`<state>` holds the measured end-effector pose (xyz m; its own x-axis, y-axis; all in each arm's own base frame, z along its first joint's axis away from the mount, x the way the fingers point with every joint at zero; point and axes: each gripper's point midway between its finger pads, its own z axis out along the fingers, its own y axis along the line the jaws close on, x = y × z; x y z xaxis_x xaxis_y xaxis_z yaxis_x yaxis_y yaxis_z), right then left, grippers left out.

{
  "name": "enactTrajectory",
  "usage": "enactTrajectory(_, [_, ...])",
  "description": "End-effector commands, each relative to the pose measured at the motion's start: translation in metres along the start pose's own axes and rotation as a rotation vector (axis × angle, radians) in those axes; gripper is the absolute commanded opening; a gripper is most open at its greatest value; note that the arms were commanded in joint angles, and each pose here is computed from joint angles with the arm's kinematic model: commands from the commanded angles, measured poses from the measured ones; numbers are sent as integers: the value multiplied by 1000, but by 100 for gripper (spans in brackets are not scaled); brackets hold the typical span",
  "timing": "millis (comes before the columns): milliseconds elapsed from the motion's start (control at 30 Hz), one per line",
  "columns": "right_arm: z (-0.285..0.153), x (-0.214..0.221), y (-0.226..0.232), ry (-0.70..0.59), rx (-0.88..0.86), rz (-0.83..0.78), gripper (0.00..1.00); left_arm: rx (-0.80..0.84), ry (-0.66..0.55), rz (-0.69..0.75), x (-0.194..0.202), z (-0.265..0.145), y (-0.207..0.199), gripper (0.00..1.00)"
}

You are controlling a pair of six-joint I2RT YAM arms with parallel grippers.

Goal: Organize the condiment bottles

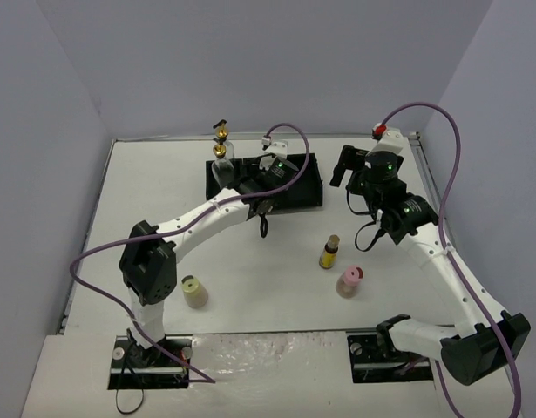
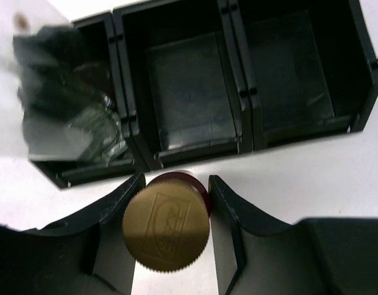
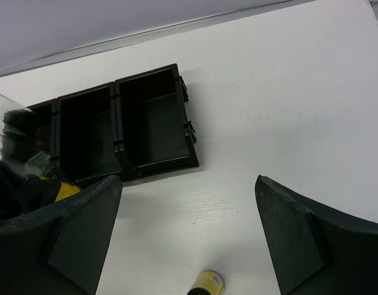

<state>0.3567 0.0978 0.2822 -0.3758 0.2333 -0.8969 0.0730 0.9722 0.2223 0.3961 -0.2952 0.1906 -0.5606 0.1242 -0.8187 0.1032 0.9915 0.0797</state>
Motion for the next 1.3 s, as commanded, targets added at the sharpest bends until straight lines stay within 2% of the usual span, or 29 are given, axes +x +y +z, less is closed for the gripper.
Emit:
enactTrajectory(0, [-7, -29, 8, -69, -54, 21, 87, 89, -207, -81, -93, -9, -4, 0])
enactTrajectory(300, [-7, -33, 5, -73, -55, 16, 87, 118, -250, -106, -124, 44, -3, 0])
enactTrajectory(800, [-15, -28, -2, -91, -58, 1, 87, 151, -321, -97, -128, 128, -8, 0])
enactTrajectory(1033, [-11, -24, -1, -85, -61, -1, 87, 163, -354, -108, -127, 141, -9, 0])
enactTrajectory(1267, [-11, -23, -2, -86, -61, -5, 87, 155, -330, -114, -114, 156, -4, 1])
